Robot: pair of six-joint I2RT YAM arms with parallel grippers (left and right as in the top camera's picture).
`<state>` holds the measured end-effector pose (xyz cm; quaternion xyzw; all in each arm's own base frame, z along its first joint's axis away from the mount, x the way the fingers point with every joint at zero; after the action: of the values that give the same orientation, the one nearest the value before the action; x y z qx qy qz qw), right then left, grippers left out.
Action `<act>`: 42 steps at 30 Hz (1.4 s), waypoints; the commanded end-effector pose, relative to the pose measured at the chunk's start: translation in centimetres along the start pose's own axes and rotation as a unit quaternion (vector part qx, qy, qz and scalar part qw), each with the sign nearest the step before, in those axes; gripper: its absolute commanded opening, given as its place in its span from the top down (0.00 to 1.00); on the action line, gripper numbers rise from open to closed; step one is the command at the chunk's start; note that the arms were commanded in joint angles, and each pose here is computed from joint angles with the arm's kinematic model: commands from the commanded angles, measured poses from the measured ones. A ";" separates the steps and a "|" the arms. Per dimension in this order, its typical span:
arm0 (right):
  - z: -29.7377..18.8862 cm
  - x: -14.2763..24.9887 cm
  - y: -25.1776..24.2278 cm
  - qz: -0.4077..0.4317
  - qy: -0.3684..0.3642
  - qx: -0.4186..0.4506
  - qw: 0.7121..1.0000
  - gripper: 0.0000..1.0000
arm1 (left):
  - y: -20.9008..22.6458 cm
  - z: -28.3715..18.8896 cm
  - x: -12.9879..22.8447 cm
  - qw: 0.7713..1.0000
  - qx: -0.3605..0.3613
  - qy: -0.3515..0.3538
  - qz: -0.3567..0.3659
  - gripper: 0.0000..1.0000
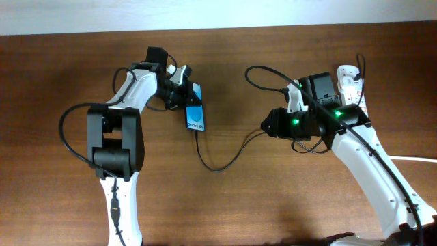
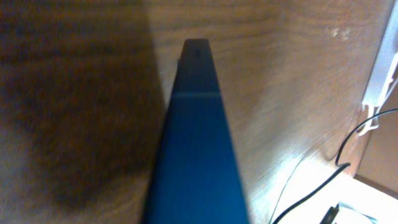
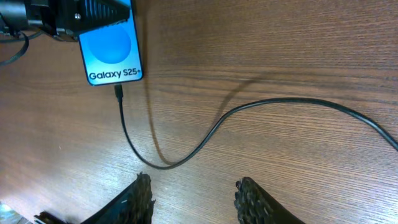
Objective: Plug charger to phone and switch on socket
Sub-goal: 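Open the right gripper off the plug and lower the phone with the left, then release the phone on the table, retract left, move right to power strip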
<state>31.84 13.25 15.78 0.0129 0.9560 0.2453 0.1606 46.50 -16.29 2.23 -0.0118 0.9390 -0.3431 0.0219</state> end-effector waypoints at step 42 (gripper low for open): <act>-17.8 -6.3 -1.1 0.025 -0.129 0.106 0.986 0.17 | -5.1 -24.7 -8.4 0.935 -0.244 -0.256 0.035 0.00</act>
<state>32.46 7.62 30.70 0.0352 0.9505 0.1727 0.2560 53.70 -4.32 22.05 -0.0738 0.9638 -0.0891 0.2401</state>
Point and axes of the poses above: each gripper's point midway between its finger pads, its own z axis out along the fingers, its own y axis along the line the jaws close on, x = y × z, the point moved 1 cm from there along -z, back along the fingers, and after that the axes turned 3 degrees about -z, right-handed, at the moved point
